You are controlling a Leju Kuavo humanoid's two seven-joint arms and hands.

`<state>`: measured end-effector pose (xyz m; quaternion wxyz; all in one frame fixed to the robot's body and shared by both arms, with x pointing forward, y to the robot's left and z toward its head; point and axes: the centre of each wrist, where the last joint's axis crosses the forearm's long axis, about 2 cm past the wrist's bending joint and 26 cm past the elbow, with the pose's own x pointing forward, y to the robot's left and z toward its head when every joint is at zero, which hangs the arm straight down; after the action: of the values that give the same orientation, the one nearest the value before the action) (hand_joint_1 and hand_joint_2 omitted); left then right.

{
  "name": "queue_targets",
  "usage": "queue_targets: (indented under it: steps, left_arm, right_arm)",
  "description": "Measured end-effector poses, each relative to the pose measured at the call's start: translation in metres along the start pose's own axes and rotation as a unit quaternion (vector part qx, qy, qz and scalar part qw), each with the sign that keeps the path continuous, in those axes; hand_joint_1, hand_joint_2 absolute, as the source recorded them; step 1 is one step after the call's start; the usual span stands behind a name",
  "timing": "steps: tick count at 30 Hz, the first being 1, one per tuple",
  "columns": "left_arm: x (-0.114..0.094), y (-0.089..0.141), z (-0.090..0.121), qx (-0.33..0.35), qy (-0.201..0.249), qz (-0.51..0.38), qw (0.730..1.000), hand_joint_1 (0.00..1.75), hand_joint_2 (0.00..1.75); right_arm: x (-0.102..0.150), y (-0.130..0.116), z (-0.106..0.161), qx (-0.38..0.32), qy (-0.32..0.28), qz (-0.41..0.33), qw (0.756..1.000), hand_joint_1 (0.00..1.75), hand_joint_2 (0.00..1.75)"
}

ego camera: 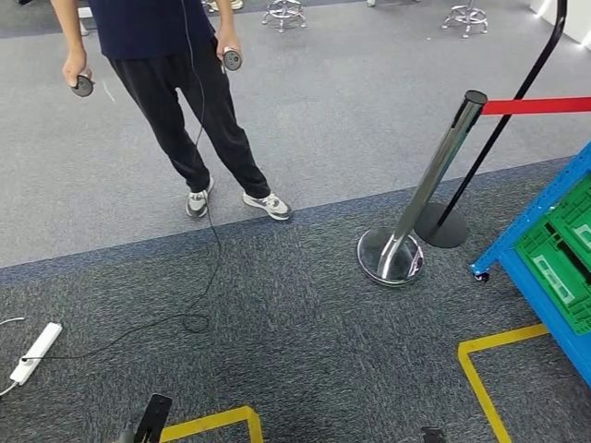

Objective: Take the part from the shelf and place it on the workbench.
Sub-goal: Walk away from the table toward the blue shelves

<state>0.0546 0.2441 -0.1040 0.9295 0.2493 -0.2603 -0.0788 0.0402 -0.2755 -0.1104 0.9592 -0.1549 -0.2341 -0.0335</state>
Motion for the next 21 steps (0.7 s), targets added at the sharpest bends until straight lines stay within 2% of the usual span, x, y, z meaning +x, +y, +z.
queue_targets:
  steps: [7, 21]
  left_arm:
    - [-0.0022, 0.0000, 0.0009, -0.001, 0.024, -0.002, 1.000, 0.00, 0.00]
    - [-0.0026, -0.0018, 0.0025, -0.004, 0.032, -0.008, 0.999, 0.00, 0.00]
  right_arm:
    - [0.0028, 0.0011, -0.0008, 0.002, 0.001, 0.003, 1.000, 0.00, 0.00]
    - [0.0058, 0.0033, -0.0011, 0.005, 0.005, 0.006, 1.000, 0.00, 0.00]
